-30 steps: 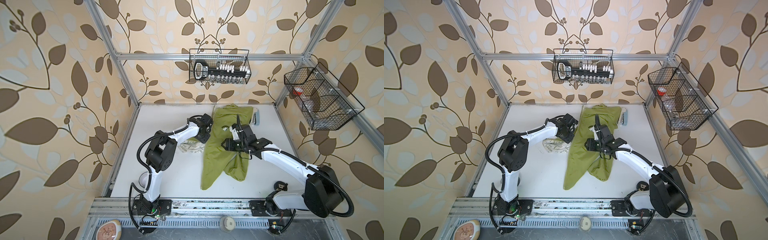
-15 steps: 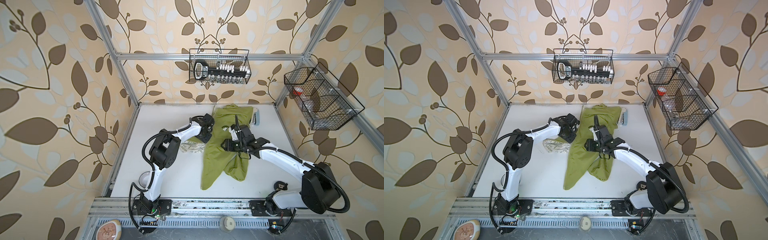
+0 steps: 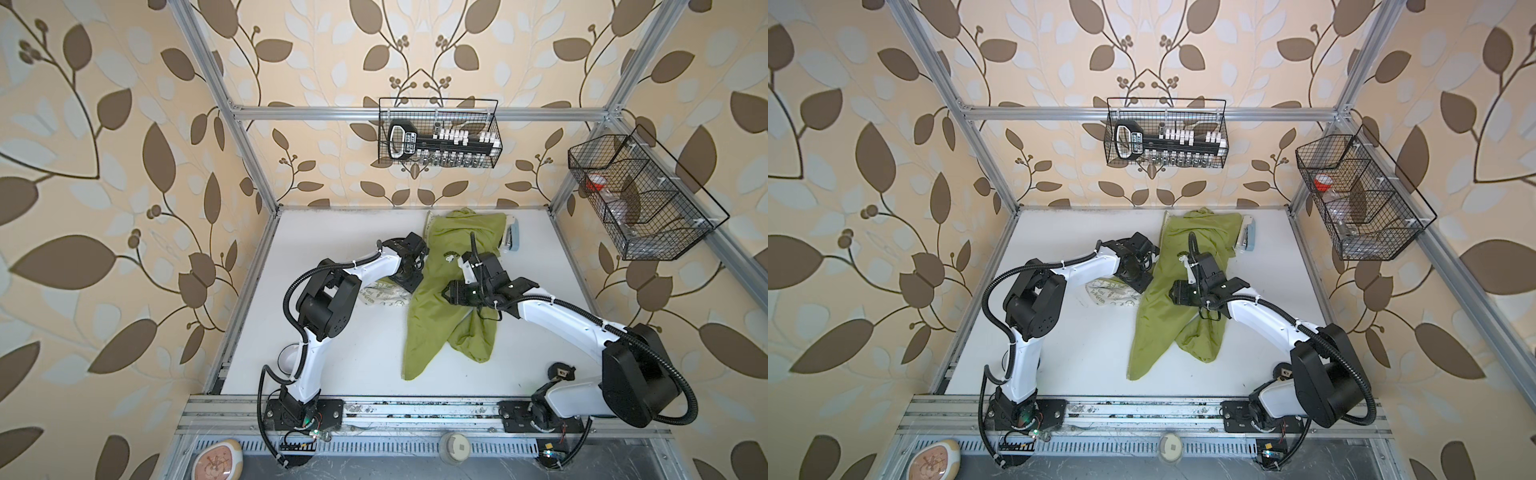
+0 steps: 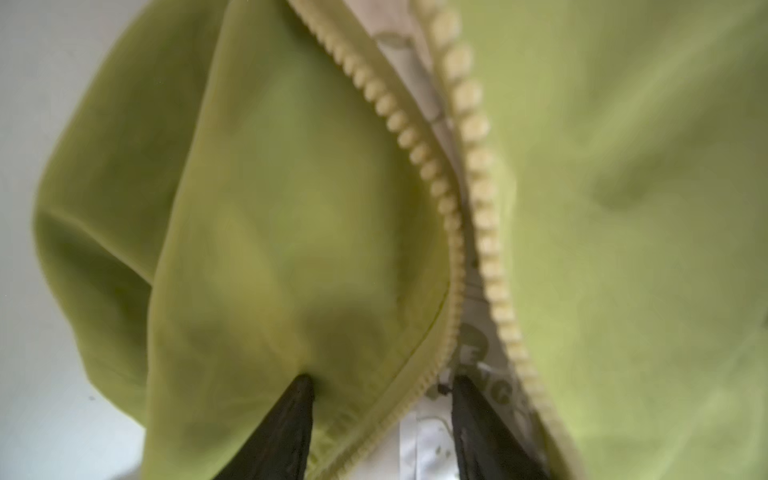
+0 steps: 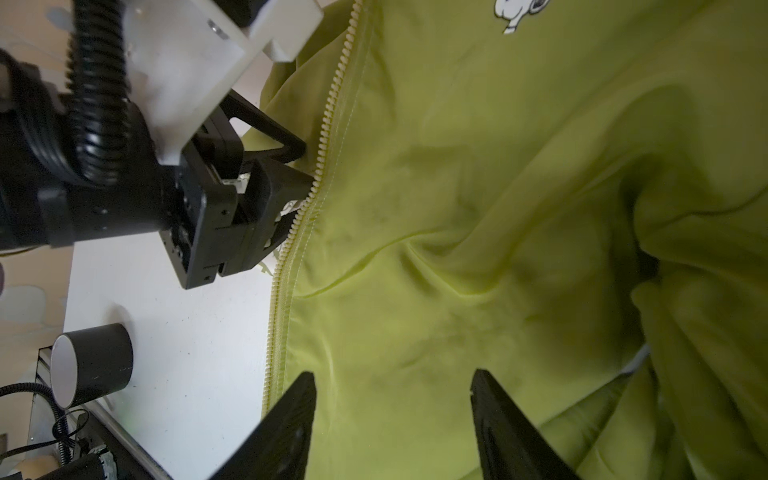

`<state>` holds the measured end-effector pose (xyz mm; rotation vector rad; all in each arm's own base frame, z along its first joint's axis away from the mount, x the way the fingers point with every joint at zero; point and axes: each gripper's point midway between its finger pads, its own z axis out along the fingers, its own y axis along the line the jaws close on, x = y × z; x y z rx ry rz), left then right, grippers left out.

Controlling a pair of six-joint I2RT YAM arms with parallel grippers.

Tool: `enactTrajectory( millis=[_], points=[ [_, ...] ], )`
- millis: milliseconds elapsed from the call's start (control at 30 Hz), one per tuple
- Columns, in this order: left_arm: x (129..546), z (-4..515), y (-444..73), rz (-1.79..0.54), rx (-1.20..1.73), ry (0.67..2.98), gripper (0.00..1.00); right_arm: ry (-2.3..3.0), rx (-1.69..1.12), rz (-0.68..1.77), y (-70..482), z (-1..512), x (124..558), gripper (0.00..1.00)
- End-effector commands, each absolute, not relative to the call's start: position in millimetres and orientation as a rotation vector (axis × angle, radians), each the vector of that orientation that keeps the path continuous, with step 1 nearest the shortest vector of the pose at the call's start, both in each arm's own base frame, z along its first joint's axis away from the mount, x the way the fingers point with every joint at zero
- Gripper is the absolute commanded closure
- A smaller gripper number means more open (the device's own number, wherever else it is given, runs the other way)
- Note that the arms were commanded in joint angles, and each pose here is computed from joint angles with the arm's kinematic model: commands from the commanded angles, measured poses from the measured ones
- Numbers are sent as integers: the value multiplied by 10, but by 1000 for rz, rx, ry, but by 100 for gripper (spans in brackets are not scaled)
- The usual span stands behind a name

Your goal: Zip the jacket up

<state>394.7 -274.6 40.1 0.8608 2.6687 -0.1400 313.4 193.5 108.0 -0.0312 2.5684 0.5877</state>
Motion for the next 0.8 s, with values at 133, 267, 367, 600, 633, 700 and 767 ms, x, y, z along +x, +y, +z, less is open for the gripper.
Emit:
enactTrajectory(
  millis=[133, 267, 367, 600, 633, 700, 767],
  points=[
    [4332, 563, -2639, 78, 698, 2632, 66, 2608, -9, 586, 1901, 916, 3064, 40],
    [4391, 505, -2652, 106, 678, 2663, 87, 2626, 0, 570, 1871, 837, 3049, 42],
    [4404, 536, -2612, 121, 662, 2656, 100, 2632, 8, 562, 1843, 796, 3045, 42],
    [4602, 1053, -2070, 115, 386, 2641, 100, 2642, -4, 556, 1861, 776, 3103, 44],
    [4622, 1140, -1973, 123, 349, 2635, 100, 2641, -6, 557, 1870, 784, 3119, 44],
    [4641, 1316, -1819, 140, 296, 2614, 100, 2638, -10, 560, 1889, 797, 3148, 44],
    [4642, 1471, -1690, 156, 253, 2595, 100, 2634, -13, 561, 1907, 824, 3173, 45]
  ],
)
